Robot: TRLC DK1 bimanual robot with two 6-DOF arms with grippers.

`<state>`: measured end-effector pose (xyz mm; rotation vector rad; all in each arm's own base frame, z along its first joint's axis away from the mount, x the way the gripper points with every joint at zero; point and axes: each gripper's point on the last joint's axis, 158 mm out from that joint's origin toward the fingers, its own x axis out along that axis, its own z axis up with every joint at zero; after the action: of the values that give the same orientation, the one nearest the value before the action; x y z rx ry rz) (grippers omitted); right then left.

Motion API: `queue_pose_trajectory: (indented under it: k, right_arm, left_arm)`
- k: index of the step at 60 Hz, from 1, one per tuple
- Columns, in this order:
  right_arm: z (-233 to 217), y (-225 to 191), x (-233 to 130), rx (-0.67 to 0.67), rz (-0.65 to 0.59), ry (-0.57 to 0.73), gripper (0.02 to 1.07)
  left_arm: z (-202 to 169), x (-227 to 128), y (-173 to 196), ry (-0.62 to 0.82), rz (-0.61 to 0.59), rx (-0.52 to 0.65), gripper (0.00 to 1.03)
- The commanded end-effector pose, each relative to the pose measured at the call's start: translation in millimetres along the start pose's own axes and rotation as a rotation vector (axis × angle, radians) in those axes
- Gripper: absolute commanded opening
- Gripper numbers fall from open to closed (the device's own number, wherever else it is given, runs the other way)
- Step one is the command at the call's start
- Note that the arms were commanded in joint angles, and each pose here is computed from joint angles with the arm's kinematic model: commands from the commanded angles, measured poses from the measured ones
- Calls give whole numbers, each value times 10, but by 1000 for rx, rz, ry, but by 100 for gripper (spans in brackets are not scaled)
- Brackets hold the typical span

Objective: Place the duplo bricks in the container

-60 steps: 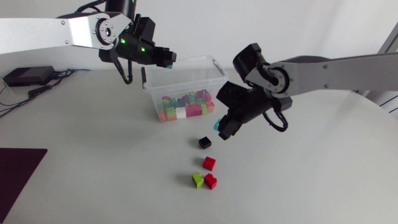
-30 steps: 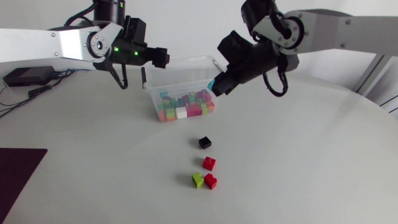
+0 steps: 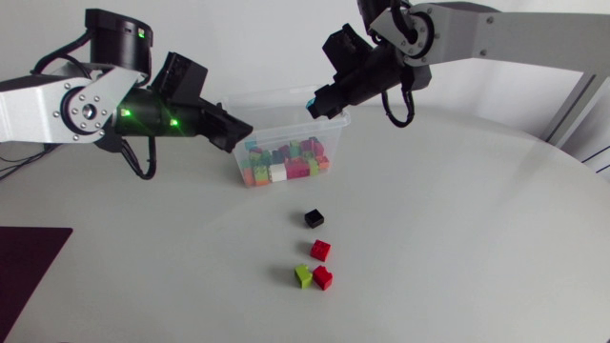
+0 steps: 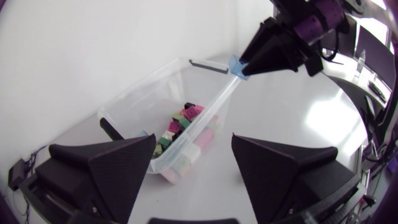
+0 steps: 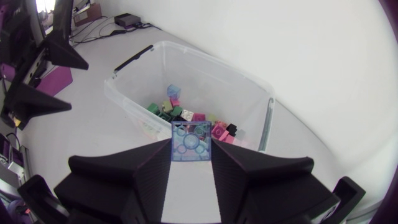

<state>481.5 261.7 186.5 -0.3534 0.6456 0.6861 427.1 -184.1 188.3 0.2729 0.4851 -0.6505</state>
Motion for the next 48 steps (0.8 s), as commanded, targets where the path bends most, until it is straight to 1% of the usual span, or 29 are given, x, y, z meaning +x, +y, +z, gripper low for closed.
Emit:
queue_pose_trajectory:
  k: [1,10,23,32,48]
  right_arm:
    - [41,-25,105,23,2,-13,32]
    - [64,-62,169,27,-6,-33,32]
    - [168,-126,246,28,-21,-80,33]
    - [284,-157,280,31,-32,-128,33]
    - [414,-132,444,29,-23,-166,34]
  left_arm:
    - [-183,-6,-203,40,-55,66,85]
    - [-385,12,-440,102,-118,121,85]
    - [-575,0,-668,163,-193,153,85]
    - [-669,-21,-710,187,-207,166,85]
    - [-769,-75,-747,209,-217,173,85]
